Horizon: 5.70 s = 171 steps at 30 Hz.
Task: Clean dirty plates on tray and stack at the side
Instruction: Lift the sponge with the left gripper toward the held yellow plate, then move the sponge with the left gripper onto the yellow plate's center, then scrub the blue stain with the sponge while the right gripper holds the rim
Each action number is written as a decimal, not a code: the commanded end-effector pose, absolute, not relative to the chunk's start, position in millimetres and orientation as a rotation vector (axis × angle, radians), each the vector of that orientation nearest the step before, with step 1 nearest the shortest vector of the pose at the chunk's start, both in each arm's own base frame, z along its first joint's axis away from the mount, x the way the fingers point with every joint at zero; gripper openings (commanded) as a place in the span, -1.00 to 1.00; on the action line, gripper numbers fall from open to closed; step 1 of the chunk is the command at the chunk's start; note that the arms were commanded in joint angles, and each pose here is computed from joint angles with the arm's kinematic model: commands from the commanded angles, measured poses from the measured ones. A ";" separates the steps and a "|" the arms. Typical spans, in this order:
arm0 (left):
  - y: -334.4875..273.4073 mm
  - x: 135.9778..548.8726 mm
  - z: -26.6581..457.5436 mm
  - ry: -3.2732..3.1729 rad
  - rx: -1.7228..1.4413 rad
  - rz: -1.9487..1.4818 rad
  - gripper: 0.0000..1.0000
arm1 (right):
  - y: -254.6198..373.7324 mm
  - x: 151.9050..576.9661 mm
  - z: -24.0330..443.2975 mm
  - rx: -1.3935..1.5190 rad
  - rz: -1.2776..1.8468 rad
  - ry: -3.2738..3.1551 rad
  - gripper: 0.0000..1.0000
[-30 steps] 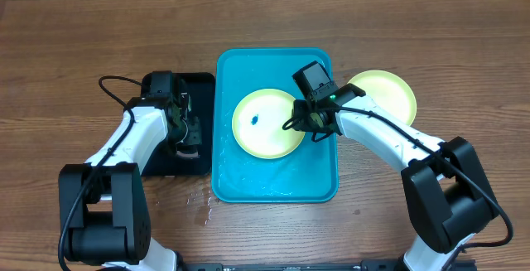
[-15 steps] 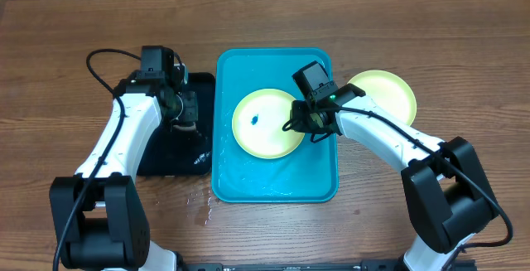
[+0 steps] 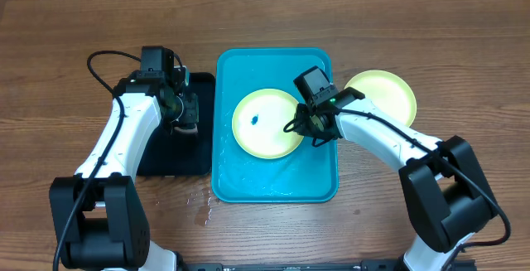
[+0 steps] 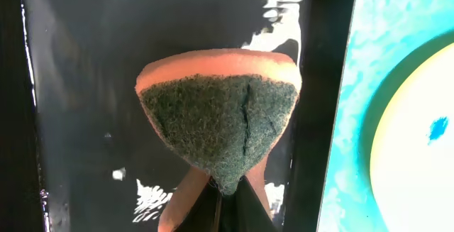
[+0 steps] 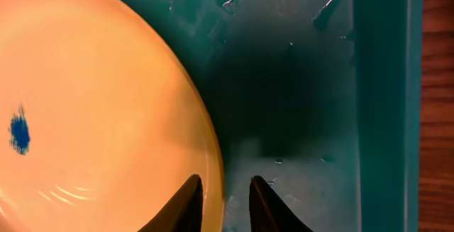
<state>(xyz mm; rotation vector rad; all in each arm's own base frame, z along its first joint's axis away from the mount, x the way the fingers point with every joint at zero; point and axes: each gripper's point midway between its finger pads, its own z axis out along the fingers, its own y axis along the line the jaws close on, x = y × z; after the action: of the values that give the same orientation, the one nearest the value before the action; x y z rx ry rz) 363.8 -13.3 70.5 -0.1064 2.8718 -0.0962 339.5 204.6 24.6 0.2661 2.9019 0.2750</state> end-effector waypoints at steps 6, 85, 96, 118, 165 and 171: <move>-16.7 371.9 82.4 2.826 -0.060 -0.114 -0.91 | 206.6 338.2 21.7 0.306 0.265 2.895 -0.63; -17.5 373.3 71.7 2.845 -0.075 -0.121 -0.92 | 213.1 343.5 18.1 0.315 0.276 2.839 -0.69; 3.0 382.3 89.7 2.821 -0.095 0.052 -0.92 | 206.5 346.7 26.8 0.366 0.341 2.888 -0.92; -145.7 370.8 141.1 2.828 0.244 -0.547 -0.92 | 215.3 339.7 25.1 0.357 0.422 2.921 -0.92; -166.5 379.9 76.7 2.888 0.324 -0.337 -0.91 | 216.0 342.2 25.7 0.361 0.426 2.909 -0.70; -166.5 379.9 76.7 2.888 0.324 -0.337 -0.90 | 215.9 342.1 25.7 0.360 0.425 2.909 -0.69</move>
<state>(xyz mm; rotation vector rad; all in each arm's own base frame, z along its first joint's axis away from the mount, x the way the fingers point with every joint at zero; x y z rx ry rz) 379.7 -168.8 82.6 0.3173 2.8788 -0.3506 338.6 211.9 22.8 0.3696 2.9216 0.4151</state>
